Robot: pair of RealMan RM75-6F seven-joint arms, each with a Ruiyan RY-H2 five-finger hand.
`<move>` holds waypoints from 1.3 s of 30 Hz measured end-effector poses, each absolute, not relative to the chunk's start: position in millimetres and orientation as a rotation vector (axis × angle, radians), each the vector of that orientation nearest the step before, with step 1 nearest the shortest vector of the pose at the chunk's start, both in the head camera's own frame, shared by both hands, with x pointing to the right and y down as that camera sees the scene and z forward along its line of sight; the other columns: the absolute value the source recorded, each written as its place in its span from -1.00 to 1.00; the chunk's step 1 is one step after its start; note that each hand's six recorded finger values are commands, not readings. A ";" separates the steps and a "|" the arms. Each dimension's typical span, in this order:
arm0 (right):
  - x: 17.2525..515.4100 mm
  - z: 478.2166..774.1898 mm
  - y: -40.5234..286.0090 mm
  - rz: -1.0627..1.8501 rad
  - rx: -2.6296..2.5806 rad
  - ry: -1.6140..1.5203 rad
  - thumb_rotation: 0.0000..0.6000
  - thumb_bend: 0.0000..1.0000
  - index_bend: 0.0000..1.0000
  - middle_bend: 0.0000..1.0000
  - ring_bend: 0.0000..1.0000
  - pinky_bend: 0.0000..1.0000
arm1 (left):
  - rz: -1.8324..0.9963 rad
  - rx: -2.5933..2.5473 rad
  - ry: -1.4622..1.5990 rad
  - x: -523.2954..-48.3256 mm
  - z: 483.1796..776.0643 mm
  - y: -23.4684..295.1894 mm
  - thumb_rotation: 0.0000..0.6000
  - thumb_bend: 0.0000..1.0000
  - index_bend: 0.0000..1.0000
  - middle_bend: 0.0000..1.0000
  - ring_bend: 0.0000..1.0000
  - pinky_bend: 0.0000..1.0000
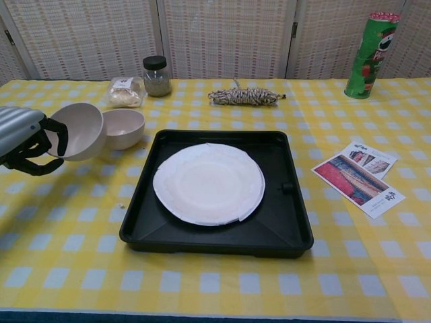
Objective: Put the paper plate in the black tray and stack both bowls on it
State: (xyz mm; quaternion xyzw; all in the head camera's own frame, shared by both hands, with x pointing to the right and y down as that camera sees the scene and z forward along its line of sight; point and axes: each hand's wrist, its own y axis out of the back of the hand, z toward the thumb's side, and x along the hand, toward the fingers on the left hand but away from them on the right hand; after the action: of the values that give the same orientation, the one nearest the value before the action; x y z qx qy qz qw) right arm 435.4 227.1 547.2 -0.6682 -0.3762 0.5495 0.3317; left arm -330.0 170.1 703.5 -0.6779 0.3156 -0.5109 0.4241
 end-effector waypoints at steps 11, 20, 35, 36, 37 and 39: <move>438.6 542.2 227.2 1.417 -1.761 -0.996 1.00 -0.52 -1.00 -1.00 -1.00 -1.00 | -1.104 -1.867 0.665 -240.3 669.9 175.6 1.00 -0.05 0.30 1.00 1.00 1.00; 447.2 541.7 224.4 1.436 -1.776 -1.024 1.00 -0.53 -1.00 -1.00 -1.00 -1.00 | -1.034 -1.998 0.566 -173.4 679.8 179.6 1.00 -0.04 0.30 1.00 1.00 1.00; 463.2 533.2 222.9 1.449 -1.760 -1.078 1.00 -0.52 -1.00 -1.00 -1.00 -1.00 | -0.991 -1.978 0.551 -138.3 707.3 177.7 1.00 -0.04 0.26 1.00 1.00 1.00; 463.4 533.3 222.6 1.450 -1.760 -1.078 1.00 -0.52 -1.00 -1.00 -1.00 -1.00 | -0.989 -1.981 0.553 -137.3 707.8 178.3 1.00 -0.04 0.21 1.00 1.00 1.00; 463.4 533.1 222.6 1.449 -1.760 -1.078 1.00 -0.52 -1.00 -1.00 -1.00 -1.00 | -0.986 -1.986 0.558 -135.9 708.5 179.1 1.00 -0.04 0.16 1.00 1.00 1.00; 463.1 531.9 222.7 1.444 -1.757 -1.081 1.00 -0.52 -1.00 -1.00 -1.00 -1.00 | -0.984 -1.989 0.563 -133.7 709.5 180.8 1.00 -0.04 0.06 1.00 1.00 1.00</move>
State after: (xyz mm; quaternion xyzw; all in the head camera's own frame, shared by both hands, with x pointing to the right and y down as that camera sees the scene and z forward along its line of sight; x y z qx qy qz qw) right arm 463.1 222.7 531.9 -0.6642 -0.4087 0.5456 0.3067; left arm -133.7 180.8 709.5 -0.7912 0.2241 -0.3912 0.4132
